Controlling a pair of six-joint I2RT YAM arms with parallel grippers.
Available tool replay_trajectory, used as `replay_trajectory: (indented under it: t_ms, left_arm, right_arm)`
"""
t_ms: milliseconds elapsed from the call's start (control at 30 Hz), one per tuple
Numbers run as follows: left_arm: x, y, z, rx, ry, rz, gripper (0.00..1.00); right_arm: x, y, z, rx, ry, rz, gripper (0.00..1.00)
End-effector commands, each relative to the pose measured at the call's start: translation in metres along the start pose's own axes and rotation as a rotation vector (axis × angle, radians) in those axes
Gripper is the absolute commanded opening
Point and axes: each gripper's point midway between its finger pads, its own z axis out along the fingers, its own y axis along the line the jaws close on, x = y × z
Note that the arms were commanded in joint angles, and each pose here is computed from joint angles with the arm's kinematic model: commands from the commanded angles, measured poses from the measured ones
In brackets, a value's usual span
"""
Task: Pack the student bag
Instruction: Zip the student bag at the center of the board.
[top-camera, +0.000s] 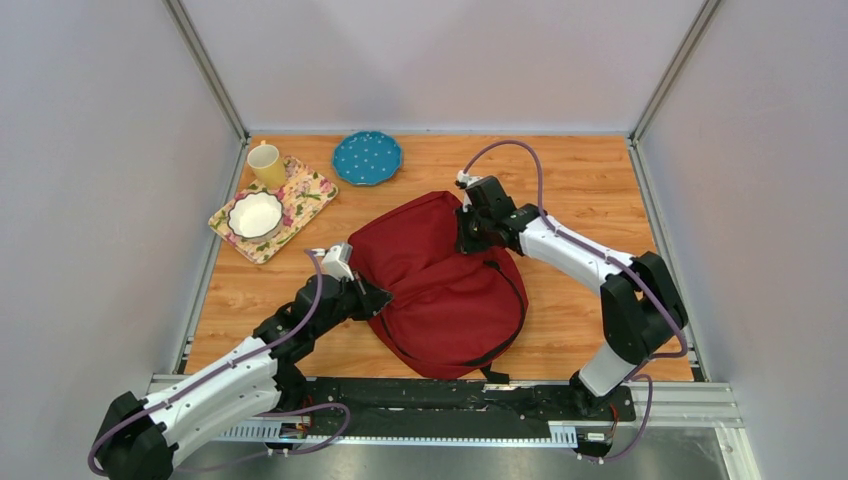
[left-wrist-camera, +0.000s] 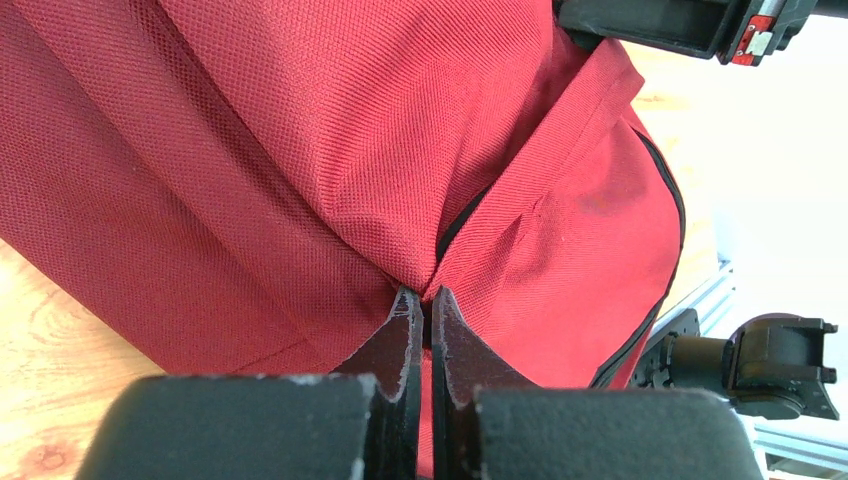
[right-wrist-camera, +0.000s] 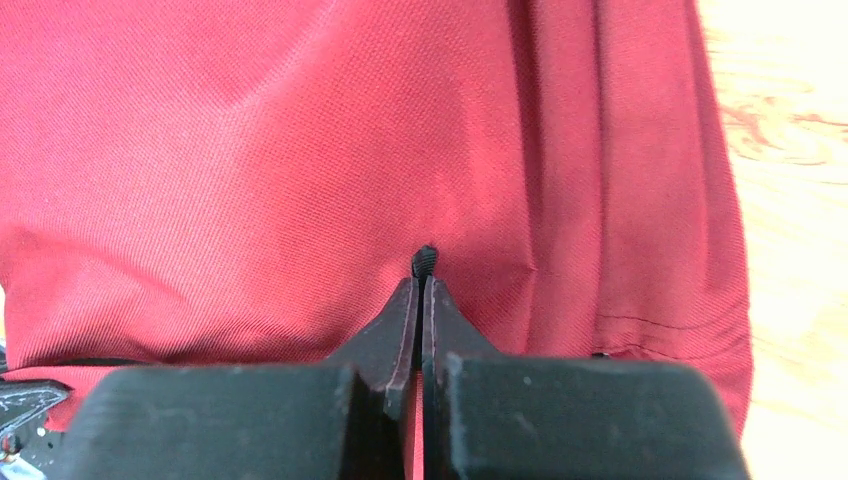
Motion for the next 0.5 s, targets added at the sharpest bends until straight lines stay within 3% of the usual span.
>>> replay_trajectory:
  t_ms: [0,200,467]
  left_arm:
    - [-0.001,-0.006,-0.003,0.037,-0.001,0.017,0.00]
    - [-0.003,-0.002,-0.007,0.018,-0.018,0.024,0.00]
    - [-0.003,0.000,-0.006,0.007,-0.017,0.035,0.00]
  right_arm:
    - [-0.027,-0.014,-0.020,0.108,-0.130,0.022,0.00]
    - [-0.040,-0.064,-0.031,0.252,-0.191,0.140,0.00]
    - [-0.039,-0.060,-0.046,0.187,-0.227,0.153,0.00]
